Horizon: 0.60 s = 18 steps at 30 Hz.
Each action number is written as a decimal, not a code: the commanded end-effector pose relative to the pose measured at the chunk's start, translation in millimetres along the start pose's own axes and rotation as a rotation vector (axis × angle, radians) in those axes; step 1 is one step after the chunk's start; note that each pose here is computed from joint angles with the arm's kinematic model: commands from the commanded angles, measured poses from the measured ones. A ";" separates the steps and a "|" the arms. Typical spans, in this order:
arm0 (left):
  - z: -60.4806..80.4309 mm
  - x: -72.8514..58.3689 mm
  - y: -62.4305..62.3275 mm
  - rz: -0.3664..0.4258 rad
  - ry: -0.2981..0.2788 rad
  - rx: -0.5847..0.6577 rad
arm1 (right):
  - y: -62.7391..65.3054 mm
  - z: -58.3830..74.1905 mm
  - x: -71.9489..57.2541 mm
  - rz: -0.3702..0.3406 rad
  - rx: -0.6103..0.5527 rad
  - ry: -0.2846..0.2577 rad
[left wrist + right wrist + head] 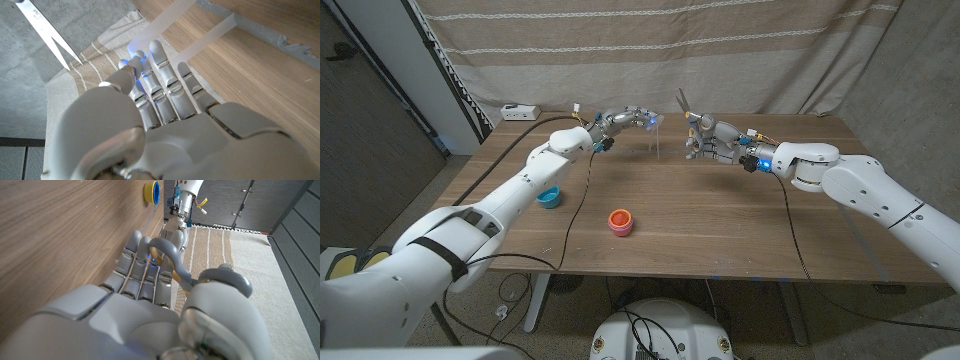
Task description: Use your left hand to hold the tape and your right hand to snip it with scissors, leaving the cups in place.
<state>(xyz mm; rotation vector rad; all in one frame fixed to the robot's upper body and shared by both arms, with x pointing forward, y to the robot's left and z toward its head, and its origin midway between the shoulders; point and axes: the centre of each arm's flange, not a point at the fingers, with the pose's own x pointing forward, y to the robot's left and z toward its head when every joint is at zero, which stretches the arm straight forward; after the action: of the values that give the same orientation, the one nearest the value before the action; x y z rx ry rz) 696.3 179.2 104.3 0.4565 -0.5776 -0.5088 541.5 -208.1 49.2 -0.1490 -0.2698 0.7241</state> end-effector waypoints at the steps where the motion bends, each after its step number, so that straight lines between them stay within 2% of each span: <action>1: 8.5 6.4 1.0 -0.082 -0.006 0.029 | -0.1 1.4 -1.2 0.001 -0.004 -0.005; 8: 8.6 12.1 0.8 -0.148 -0.022 -0.011 | -0.3 2.3 -1.4 0.004 -0.006 -0.009; 18: 21.5 14.4 2.2 -0.188 -0.063 -0.028 | -0.6 0.7 -3.3 0.003 -0.005 -0.012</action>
<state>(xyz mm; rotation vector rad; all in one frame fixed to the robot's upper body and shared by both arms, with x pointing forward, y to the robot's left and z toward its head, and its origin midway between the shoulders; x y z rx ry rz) 696.2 170.2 115.8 0.4877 -0.5766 -0.6513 540.3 -209.1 50.2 -0.1501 -0.2766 0.7265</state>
